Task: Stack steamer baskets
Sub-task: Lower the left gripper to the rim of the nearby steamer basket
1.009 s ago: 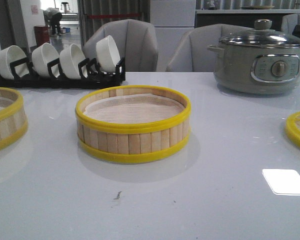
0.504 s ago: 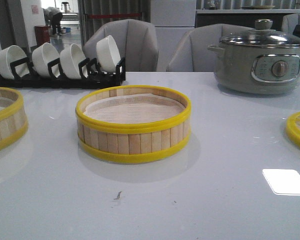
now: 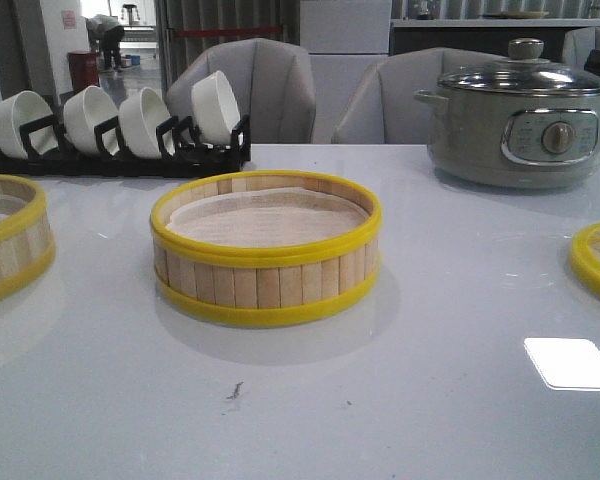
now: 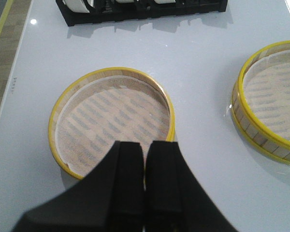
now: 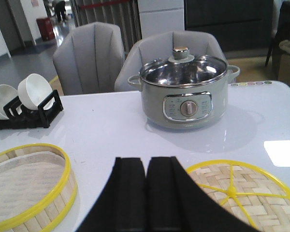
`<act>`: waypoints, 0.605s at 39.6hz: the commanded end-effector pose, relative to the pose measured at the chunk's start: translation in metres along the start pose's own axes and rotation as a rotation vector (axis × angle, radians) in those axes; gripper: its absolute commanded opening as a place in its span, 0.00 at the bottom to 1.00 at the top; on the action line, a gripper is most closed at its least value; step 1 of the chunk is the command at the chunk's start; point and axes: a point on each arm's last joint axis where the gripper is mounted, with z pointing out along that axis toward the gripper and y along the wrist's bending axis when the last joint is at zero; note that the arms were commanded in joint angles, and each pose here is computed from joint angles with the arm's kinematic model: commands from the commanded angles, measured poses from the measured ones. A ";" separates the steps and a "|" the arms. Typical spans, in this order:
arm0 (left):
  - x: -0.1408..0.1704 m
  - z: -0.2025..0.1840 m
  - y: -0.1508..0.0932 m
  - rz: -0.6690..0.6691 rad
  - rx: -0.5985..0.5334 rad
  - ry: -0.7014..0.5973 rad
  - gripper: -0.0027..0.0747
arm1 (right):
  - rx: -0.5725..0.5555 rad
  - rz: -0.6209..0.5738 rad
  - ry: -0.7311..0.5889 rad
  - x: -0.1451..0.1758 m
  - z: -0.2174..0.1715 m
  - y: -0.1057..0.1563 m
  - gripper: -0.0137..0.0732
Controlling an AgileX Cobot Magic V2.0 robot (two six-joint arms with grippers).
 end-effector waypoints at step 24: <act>-0.015 -0.011 0.001 0.013 -0.008 -0.123 0.15 | 0.031 0.011 0.233 -0.052 0.124 0.005 0.19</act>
